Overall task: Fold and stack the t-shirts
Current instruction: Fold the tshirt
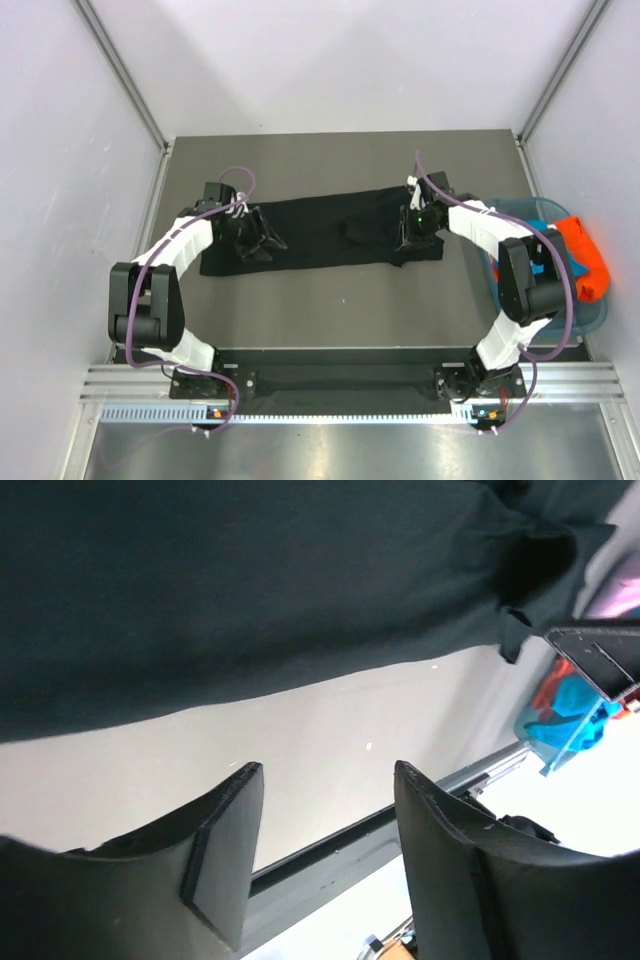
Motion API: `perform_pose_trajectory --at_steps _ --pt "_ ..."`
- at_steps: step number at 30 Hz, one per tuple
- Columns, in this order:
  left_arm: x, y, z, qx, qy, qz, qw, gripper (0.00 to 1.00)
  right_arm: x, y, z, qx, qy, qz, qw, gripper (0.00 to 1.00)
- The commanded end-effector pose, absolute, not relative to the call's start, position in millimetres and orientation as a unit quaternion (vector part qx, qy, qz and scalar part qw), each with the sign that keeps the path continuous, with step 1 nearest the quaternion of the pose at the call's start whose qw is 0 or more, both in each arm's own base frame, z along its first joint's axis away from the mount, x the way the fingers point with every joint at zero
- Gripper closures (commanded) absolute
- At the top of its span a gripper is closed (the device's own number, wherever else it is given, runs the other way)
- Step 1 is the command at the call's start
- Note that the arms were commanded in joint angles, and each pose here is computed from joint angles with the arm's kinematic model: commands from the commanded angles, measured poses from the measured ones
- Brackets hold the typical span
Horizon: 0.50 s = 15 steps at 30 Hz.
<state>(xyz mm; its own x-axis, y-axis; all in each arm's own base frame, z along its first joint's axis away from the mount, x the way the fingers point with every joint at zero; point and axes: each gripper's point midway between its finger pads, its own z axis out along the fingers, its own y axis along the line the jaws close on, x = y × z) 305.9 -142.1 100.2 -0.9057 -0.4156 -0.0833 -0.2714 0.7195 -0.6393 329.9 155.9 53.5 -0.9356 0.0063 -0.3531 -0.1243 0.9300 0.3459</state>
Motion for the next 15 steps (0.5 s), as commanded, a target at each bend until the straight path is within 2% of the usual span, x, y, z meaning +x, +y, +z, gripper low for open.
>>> perform_pose_trajectory --at_steps 1,2,6,10,15 --pt "320.4 -162.1 123.8 -0.141 0.904 -0.378 0.145 0.4 347.7 158.2 79.0 -0.041 0.958 0.184 0.216 0.66" --pt "323.0 -169.0 127.8 -0.128 0.901 -0.388 0.148 0.37 349.6 156.1 81.1 -0.037 0.957 0.185 0.22 0.59" --pt "355.4 -207.7 156.7 -0.064 0.883 -0.416 0.208 0.32 364.7 143.4 86.5 -0.004 0.951 0.203 0.234 0.52" --pt "391.3 -240.8 164.3 -0.051 0.87 -0.434 0.229 0.32 382.3 141.0 84.3 0.002 0.942 0.231 0.243 0.52" --pt "424.9 -274.1 140.1 -0.061 0.874 -0.43 0.219 0.32 399.0 134.4 79.2 0.011 0.934 0.252 0.252 0.52"
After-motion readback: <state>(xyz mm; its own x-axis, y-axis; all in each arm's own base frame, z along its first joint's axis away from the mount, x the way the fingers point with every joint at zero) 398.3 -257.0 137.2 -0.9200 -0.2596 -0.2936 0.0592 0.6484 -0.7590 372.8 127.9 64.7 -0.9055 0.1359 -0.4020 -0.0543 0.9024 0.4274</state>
